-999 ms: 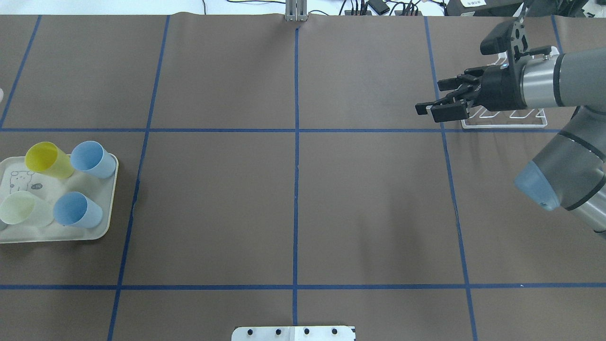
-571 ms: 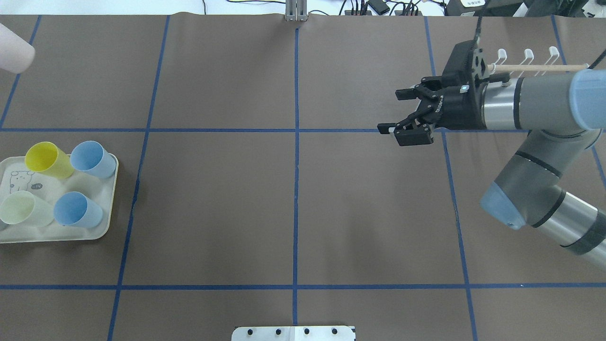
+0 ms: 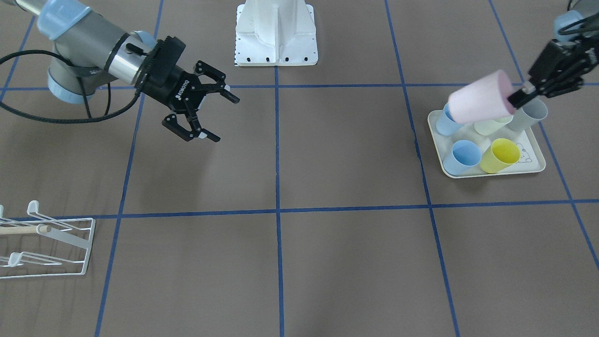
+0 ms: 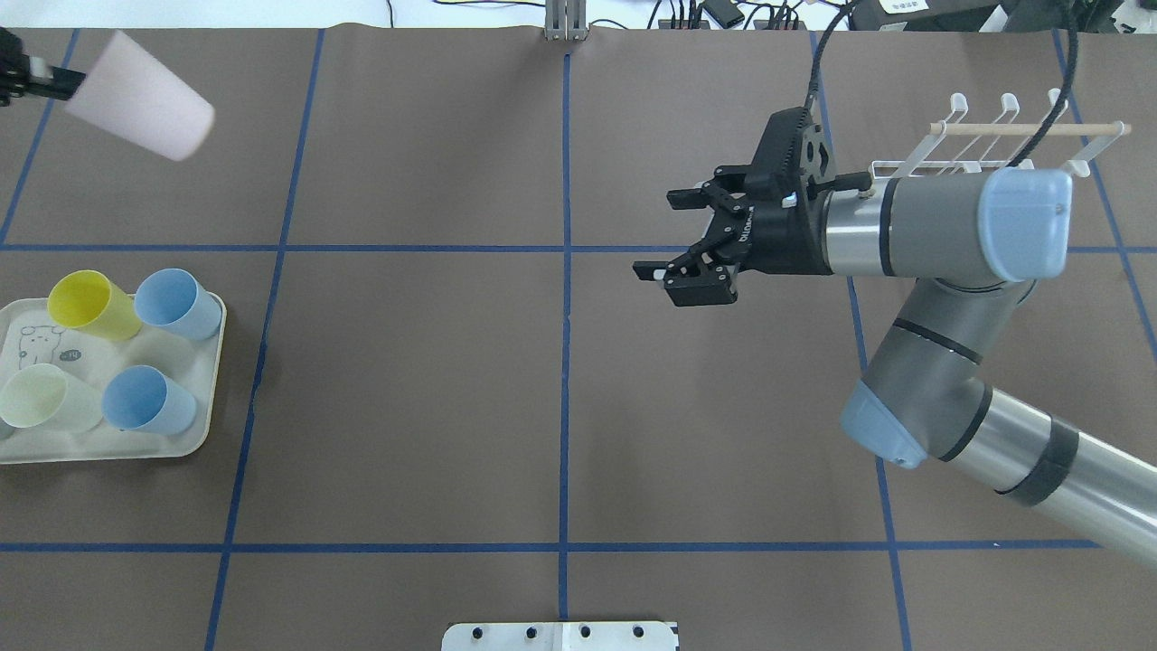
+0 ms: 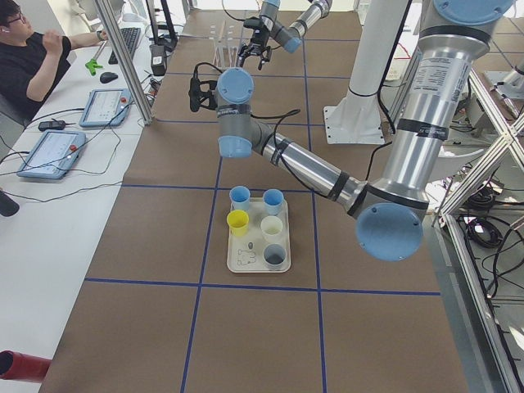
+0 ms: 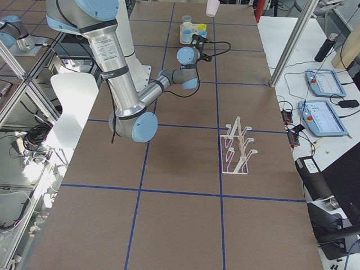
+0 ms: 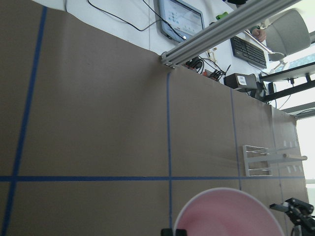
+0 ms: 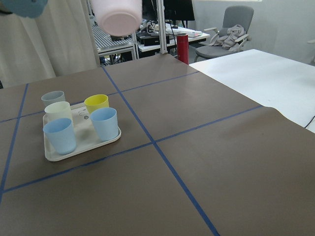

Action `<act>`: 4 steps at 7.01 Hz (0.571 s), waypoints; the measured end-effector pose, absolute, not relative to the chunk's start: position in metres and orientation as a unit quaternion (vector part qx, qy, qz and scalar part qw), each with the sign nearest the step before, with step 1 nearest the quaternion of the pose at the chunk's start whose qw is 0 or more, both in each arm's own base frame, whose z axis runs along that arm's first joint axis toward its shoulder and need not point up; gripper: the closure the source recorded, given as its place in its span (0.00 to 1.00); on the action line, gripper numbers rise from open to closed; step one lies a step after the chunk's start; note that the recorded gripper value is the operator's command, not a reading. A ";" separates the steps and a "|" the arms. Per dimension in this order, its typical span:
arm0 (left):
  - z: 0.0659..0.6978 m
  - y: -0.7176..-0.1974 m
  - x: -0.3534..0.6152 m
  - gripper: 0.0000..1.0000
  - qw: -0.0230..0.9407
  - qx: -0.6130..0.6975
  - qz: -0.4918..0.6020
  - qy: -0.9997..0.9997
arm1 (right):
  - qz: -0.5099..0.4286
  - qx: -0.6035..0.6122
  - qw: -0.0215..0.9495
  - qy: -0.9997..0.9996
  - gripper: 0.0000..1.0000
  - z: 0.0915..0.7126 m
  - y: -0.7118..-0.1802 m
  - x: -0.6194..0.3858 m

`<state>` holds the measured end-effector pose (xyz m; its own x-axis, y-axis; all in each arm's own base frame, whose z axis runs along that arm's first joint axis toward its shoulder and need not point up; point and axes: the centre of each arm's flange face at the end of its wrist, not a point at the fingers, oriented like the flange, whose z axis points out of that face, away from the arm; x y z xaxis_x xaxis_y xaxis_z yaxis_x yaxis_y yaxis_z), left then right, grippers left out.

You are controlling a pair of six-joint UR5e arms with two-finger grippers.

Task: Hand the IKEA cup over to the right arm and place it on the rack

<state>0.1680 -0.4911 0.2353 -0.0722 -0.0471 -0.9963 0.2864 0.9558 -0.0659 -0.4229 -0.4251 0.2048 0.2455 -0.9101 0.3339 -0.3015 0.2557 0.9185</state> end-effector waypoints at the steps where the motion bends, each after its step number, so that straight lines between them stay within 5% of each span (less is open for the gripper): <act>1: 0.215 -0.486 0.205 1.00 0.657 0.063 -0.154 0.736 | -0.257 0.560 0.566 -0.548 0.02 0.196 -0.419 -0.433; 4: 0.191 -0.467 0.271 1.00 0.631 0.034 -0.182 0.753 | -0.256 0.579 0.561 -0.532 0.01 0.191 -0.410 -0.444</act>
<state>0.2712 -0.4670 0.1909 -0.2010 -0.1785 -0.9632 0.2817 0.9312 -0.2313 -0.4441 -0.4102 0.1910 0.3019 -0.9046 0.3008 -0.3293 0.1972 0.9234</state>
